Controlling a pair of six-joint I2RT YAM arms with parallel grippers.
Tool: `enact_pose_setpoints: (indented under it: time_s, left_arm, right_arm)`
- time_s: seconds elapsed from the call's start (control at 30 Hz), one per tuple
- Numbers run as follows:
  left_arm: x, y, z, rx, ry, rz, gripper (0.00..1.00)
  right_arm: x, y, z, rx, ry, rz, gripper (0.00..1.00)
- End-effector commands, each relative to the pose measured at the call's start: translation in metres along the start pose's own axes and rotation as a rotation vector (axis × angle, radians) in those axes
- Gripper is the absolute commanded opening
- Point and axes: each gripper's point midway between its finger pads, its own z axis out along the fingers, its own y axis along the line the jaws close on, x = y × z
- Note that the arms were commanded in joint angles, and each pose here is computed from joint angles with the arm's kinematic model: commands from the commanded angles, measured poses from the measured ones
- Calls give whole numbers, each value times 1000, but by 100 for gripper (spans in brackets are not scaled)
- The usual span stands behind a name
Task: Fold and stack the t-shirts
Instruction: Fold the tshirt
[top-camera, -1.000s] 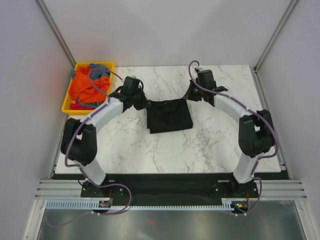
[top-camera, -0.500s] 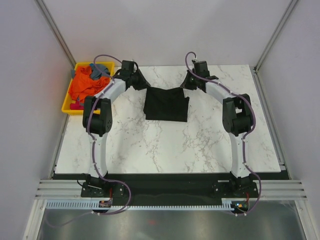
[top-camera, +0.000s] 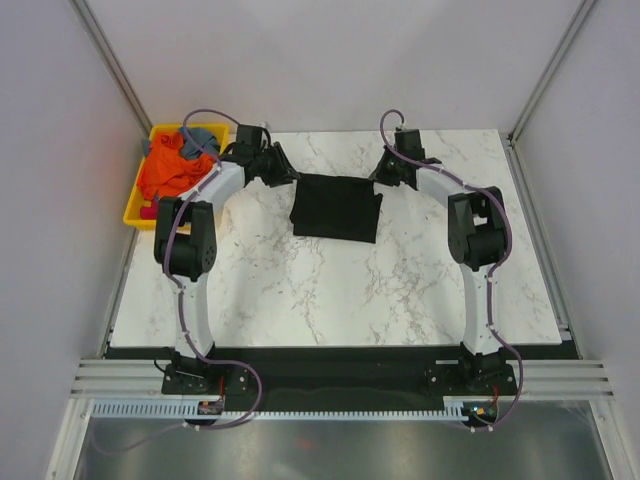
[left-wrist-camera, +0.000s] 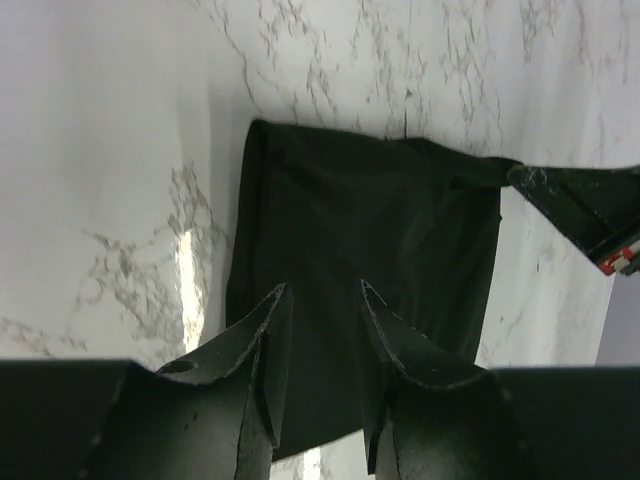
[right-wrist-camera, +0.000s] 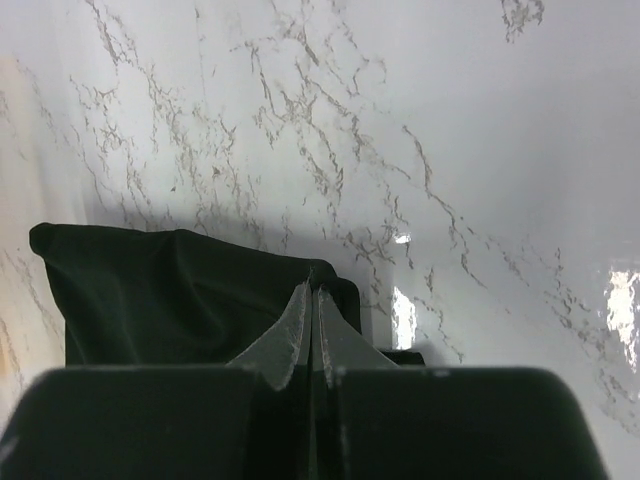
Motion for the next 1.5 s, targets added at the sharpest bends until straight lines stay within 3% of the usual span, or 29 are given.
enact_pose_setpoints:
  time_s: [0.0, 0.07, 0.17, 0.23, 0.5, 0.87, 1.0, 1.03, 1.13, 1.33, 1.4, 1.47]
  left_arm:
    - [11, -15, -29, -28, -31, 89, 38]
    - [22, -15, -33, -27, -8, 75, 38]
    - [42, -12, -36, -31, 33, 74, 39]
    - [49, -12, -40, -30, 46, 73, 39]
    - [77, -11, -40, -65, 110, 69, 40]
    - [105, 53, -18, -291, 192, 63, 30]
    - [86, 65, -31, -414, 141, 70, 30]
    - [83, 63, -36, -425, 134, 71, 30]
    - [58, 43, -60, -415, 47, 88, 31]
    - [32, -11, -103, -351, -94, 140, 35]
    - [40, -37, -104, -300, -95, 184, 36]
    - [61, -72, -95, -232, -69, 262, 36]
  right_arm:
    - [-31, 29, -35, -40, -83, 9, 0]
    - [-29, 21, -36, -15, -83, 13, 3]
    - [-22, 9, -35, -7, -43, 1, 22]
    - [-22, 10, -45, -26, -33, -20, 29]
    - [19, -6, -67, -29, 49, -69, 41]
    - [74, -16, -63, -109, 140, -18, 38]
    - [92, -15, -73, -116, 132, 12, 24]
    - [90, -11, -79, -125, 117, 14, 17]
    - [105, -3, -89, -148, 110, 56, 8]
    - [142, 32, -109, -205, 94, 70, 1]
    - [147, 32, -118, -194, 83, 87, 2]
    - [152, 18, -127, -142, 70, 109, 10]
